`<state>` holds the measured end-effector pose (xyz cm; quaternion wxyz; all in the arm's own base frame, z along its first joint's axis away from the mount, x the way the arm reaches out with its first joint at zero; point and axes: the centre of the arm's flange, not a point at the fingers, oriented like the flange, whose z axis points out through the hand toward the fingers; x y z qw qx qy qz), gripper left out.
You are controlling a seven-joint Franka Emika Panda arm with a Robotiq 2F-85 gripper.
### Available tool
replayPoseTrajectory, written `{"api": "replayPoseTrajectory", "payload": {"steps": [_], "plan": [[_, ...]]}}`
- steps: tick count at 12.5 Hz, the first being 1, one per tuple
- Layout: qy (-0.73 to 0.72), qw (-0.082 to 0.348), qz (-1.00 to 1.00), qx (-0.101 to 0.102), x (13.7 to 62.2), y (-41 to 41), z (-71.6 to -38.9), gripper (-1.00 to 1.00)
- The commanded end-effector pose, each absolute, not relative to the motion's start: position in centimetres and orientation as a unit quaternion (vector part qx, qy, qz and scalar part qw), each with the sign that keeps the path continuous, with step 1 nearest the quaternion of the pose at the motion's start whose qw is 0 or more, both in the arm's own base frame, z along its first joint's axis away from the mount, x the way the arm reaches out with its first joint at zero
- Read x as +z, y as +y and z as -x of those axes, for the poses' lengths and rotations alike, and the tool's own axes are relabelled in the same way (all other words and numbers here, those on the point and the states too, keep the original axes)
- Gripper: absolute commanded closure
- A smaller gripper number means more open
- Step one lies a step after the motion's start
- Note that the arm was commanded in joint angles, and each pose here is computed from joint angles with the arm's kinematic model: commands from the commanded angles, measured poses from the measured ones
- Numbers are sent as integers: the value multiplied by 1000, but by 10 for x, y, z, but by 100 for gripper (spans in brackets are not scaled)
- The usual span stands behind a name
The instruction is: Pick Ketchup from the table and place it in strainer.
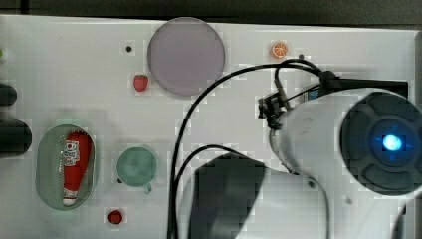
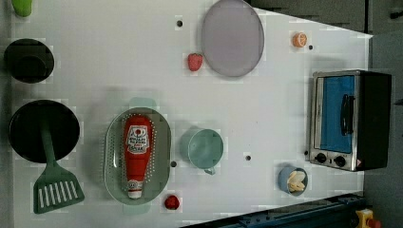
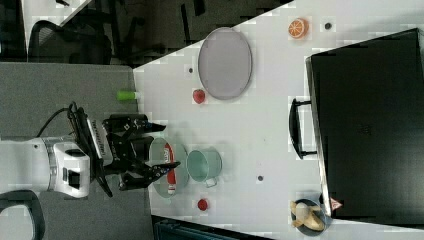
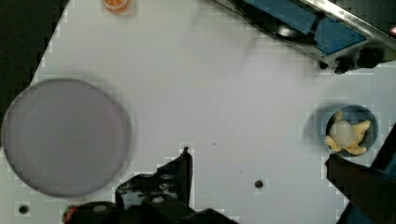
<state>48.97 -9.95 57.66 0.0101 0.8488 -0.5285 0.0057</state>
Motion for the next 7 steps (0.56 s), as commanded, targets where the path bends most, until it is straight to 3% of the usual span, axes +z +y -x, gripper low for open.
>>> {"api": "replayPoseTrajectory", "payload": {"steps": [1,3,7], "plan": [[-457,2,-890,14,589,-24,-495,-100],[-452,11,-892,-13,583,-17,-489,-100],[-450,10,-893,-9,584,-14,-491,-100]]}}
